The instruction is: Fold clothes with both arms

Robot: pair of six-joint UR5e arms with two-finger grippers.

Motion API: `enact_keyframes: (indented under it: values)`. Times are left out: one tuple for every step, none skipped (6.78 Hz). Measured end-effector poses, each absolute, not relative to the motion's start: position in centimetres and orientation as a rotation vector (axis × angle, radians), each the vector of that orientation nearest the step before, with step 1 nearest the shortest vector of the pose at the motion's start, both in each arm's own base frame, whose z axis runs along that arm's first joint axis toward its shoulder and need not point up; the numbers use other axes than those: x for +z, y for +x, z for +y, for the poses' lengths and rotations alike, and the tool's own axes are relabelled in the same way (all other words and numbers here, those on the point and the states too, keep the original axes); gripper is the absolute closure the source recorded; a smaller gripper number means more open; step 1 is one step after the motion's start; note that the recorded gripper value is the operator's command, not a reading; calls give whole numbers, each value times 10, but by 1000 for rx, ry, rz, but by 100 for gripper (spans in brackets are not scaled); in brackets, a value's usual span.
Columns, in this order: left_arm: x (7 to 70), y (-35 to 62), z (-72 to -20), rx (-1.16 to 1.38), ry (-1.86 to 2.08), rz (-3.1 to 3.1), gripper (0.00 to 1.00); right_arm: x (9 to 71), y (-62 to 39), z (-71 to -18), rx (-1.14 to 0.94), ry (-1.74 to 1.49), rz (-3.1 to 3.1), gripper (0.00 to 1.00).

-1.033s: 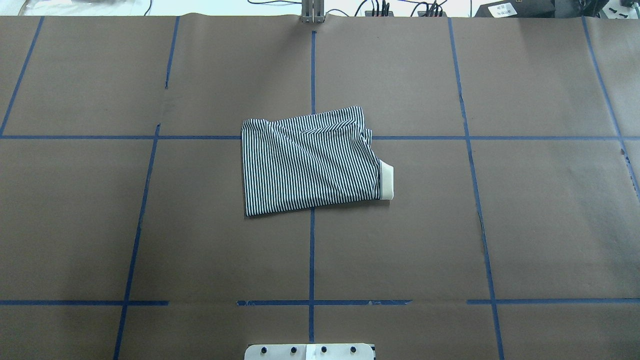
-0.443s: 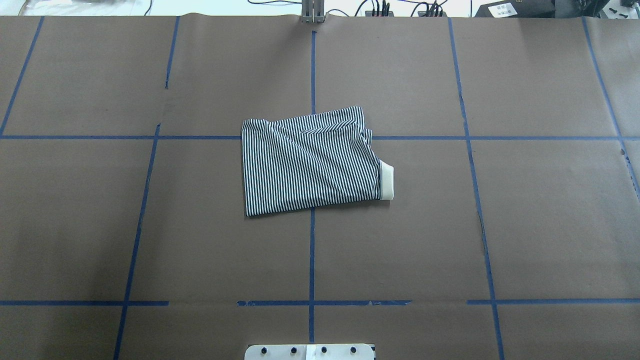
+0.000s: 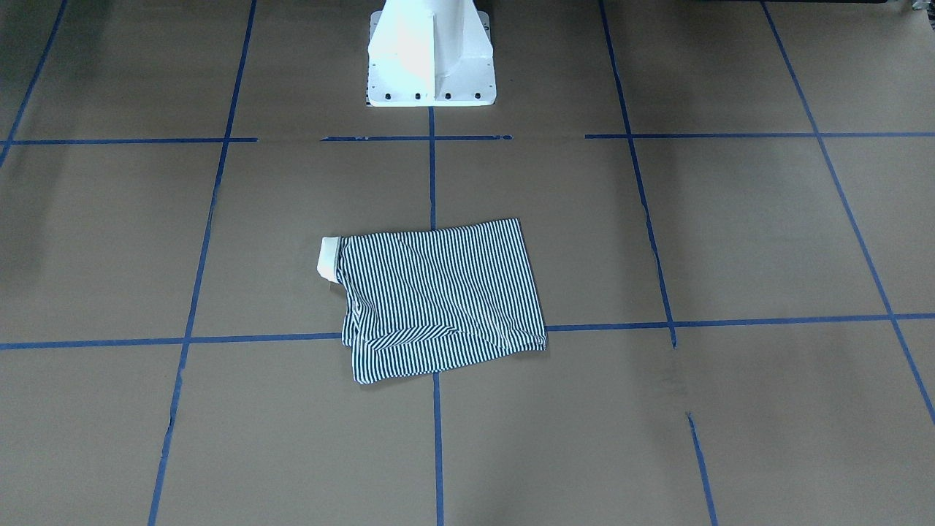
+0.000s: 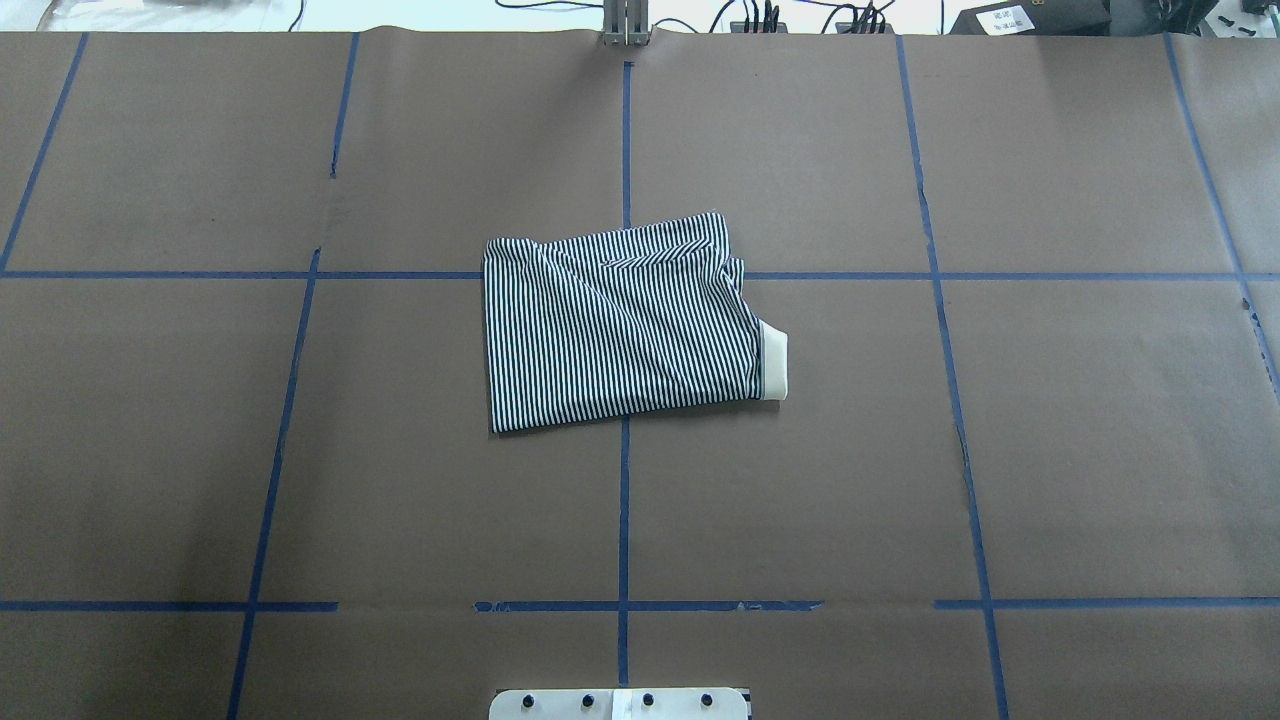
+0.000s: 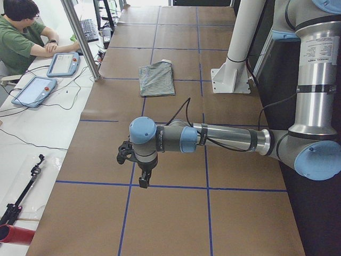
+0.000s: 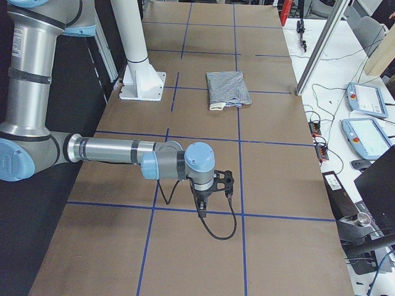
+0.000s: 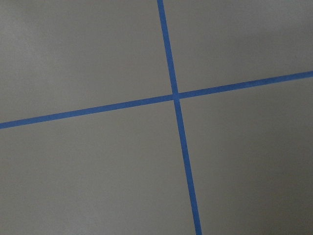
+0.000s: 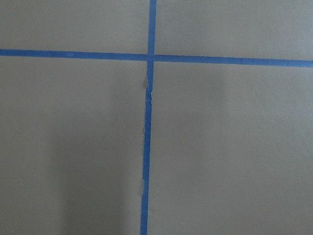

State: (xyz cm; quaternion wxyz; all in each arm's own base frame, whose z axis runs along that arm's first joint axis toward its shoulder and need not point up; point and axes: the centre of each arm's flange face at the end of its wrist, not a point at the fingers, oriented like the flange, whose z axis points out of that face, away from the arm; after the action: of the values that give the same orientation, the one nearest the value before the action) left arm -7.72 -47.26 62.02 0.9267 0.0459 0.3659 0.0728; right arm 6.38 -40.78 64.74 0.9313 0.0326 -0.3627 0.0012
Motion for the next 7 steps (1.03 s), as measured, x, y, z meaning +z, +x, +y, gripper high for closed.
enact_keyframes:
  values:
    - [621, -78, -472, 151, 90, 752, 0, 647, 64, -407, 3, 66, -739, 0]
    - [618, -77, -473, 152, 93, 751, 0, 646, 64, -407, 2, 66, -739, 0]
    - [617, -77, -473, 153, 95, 750, 0, 646, 64, -407, 2, 68, -739, 0]
    - [618, -77, -473, 154, 93, 747, 0, 646, 64, -407, 2, 69, -739, 0]
    - [620, -76, -472, 153, 89, 743, 0, 646, 64, -407, 1, 69, -741, 0]
    - [621, -77, -471, 151, 87, 742, 0, 646, 63, -407, 0, 69, -743, 0]
    - [621, -77, -470, 148, 84, 741, 0, 645, 63, -407, -1, 70, -744, 0]
